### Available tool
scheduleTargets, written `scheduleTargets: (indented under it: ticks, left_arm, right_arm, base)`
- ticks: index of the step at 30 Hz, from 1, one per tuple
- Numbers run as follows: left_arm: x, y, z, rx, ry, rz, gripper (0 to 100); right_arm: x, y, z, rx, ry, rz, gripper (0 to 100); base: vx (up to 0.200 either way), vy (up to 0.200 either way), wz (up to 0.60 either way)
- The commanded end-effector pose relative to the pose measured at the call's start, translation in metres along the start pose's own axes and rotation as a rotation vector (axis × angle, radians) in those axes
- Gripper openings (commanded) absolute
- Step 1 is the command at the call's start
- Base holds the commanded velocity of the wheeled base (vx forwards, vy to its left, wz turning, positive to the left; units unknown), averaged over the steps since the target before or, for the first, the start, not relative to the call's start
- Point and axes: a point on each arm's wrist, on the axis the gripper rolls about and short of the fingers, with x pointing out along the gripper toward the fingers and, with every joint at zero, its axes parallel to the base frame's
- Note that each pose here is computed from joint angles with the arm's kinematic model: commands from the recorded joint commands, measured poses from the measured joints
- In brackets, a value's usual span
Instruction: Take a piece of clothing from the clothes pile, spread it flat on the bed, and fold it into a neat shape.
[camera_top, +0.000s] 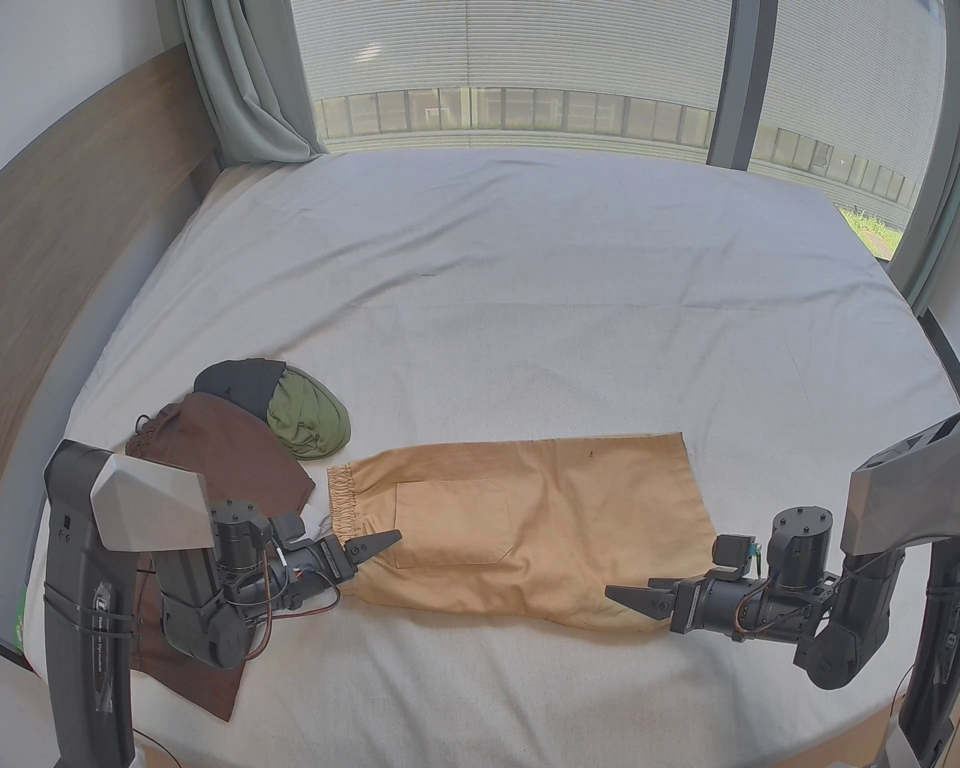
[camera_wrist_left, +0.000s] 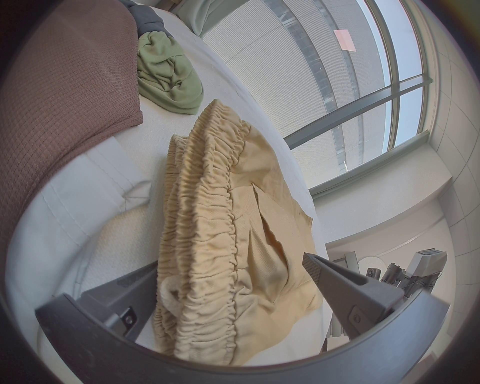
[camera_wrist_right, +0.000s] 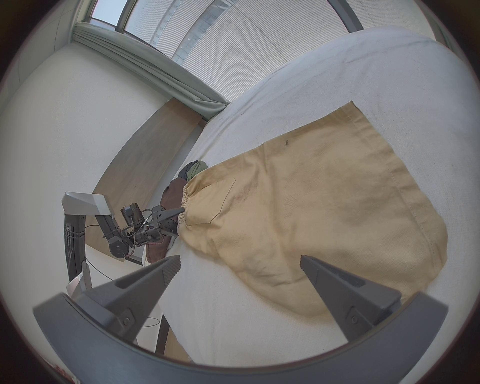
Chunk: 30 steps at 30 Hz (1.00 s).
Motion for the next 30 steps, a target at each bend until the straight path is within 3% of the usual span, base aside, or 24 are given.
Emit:
scheduleTargets:
  ticks: [1,9,10,30]
  left_arm:
    - [0.000,0.000,0.000,0.000,0.000,0.000,100]
    - [0.000,0.000,0.001,0.001,-0.015,0.017,100]
    - [0.000,0.000,0.001,0.001,-0.017,0.017,0]
    - [-0.010,-0.009,0.020,0.019,-0.062,-0.014,0]
  right_arm:
    - [0.001,0.000,0.000,0.000,0.001,0.001,100]
    - [0.001,-0.001,0.000,0.000,-0.001,0.000,100]
    - [0.001,-0.001,0.001,0.000,-0.003,0.000,100]
    - [0.015,-0.025,-0.007,0.037,0.016,-0.052,100]
  base:
    - [0.000,0.000,0.00]
    - [0.000,0.000,0.00]
    - [0.000,0.000,0.00]
    - [0.000,0.000,0.00]
